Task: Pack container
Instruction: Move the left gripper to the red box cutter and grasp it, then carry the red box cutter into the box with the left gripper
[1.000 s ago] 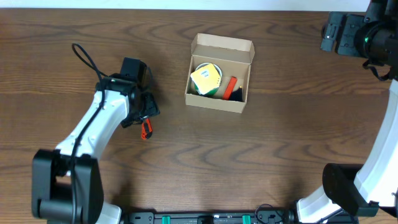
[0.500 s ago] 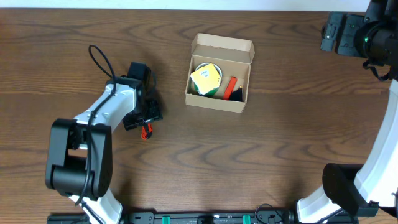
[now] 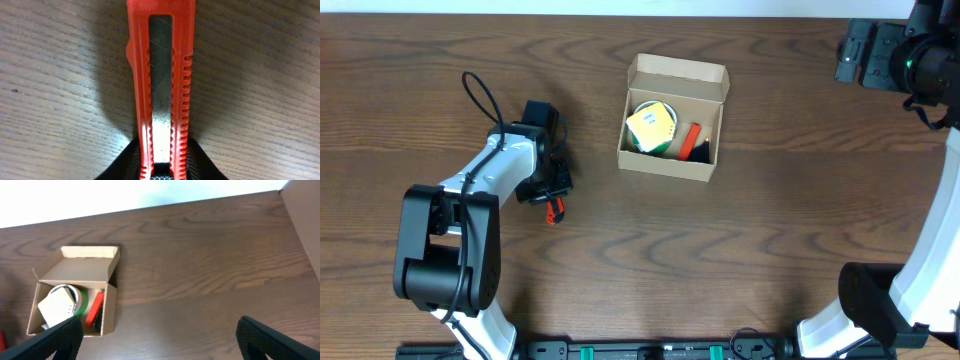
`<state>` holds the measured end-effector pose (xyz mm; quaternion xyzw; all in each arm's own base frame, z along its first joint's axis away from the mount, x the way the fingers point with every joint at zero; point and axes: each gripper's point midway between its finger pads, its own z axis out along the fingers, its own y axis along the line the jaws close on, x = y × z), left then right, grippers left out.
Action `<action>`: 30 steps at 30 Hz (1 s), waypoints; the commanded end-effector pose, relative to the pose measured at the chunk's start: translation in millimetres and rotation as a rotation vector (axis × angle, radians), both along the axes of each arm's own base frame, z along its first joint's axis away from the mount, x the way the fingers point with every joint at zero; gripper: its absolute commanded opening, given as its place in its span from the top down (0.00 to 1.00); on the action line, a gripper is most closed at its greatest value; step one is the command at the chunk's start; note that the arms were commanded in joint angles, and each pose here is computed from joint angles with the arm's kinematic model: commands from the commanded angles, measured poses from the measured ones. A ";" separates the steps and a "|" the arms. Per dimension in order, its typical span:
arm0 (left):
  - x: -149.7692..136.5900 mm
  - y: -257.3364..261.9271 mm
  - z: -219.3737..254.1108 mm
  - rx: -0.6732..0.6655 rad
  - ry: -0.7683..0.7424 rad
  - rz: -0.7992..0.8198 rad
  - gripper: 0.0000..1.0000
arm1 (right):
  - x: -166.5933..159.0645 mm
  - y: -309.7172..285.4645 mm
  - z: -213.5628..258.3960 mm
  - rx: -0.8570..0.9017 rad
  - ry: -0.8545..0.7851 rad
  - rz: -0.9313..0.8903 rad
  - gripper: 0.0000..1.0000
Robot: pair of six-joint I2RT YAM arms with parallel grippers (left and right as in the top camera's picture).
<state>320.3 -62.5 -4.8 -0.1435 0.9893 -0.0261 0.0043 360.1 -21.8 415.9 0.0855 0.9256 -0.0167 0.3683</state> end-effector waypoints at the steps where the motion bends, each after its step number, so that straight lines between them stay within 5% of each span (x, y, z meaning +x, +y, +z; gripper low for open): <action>1: -3.0 1.2 -8.7 0.001 0.027 -0.005 0.84 | -0.2 -3.1 -0.7 0.008 0.002 -0.017 0.01; 5: -2.6 -1.9 -8.5 -0.017 0.026 -0.005 0.94 | -0.2 -3.1 -0.7 0.008 0.002 -0.017 0.01; 13: 8.7 -13.7 9.9 -0.076 0.014 -0.065 0.94 | -0.2 -3.1 -0.7 0.008 0.002 -0.017 0.01; 30: 71.9 -53.2 186.1 -0.089 -0.209 -0.302 0.94 | -0.2 -3.0 -0.7 0.008 0.002 -0.017 0.01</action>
